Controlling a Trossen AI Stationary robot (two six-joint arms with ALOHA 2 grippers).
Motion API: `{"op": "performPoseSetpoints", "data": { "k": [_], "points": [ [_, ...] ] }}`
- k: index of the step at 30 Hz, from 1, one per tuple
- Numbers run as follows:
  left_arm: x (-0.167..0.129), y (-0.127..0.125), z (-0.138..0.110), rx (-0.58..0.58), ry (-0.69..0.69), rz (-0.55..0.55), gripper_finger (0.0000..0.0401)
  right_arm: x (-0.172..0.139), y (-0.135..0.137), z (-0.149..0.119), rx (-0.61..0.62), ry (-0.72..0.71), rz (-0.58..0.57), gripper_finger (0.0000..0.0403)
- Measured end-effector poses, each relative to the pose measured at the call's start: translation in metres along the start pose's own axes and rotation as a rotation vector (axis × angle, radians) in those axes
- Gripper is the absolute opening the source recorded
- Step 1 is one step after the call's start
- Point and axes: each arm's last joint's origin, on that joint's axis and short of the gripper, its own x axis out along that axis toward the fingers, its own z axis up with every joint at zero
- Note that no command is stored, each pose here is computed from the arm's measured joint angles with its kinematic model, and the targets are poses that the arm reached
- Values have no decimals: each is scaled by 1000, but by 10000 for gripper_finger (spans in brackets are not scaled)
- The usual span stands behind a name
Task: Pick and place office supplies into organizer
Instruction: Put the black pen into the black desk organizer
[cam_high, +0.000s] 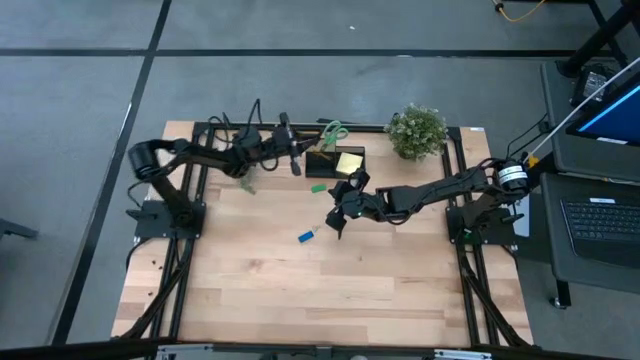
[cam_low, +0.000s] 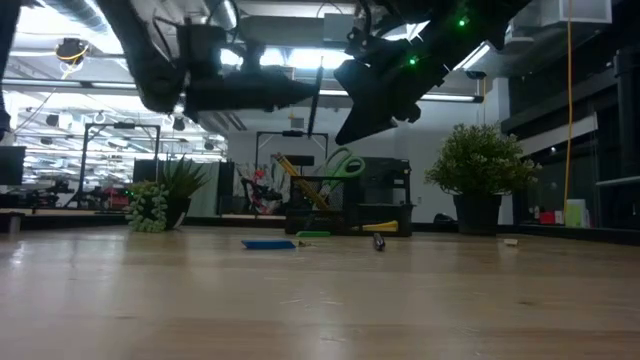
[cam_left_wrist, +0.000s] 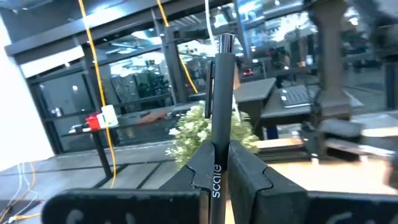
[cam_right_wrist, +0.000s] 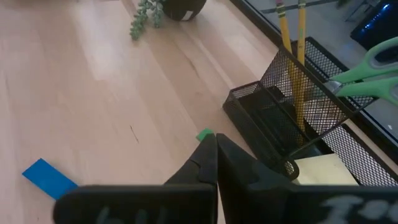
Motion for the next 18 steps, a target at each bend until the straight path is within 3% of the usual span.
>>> {"op": "performPoseSetpoints", "data": {
  "k": [6,18],
  "points": [
    [10,14,-22,-86,-93,58,17,-2,3,-2,8,8,5,2],
    [8,18,-59,-131,-42,184,17,-7,10,-4,8,8,29,4]
  ]
}}
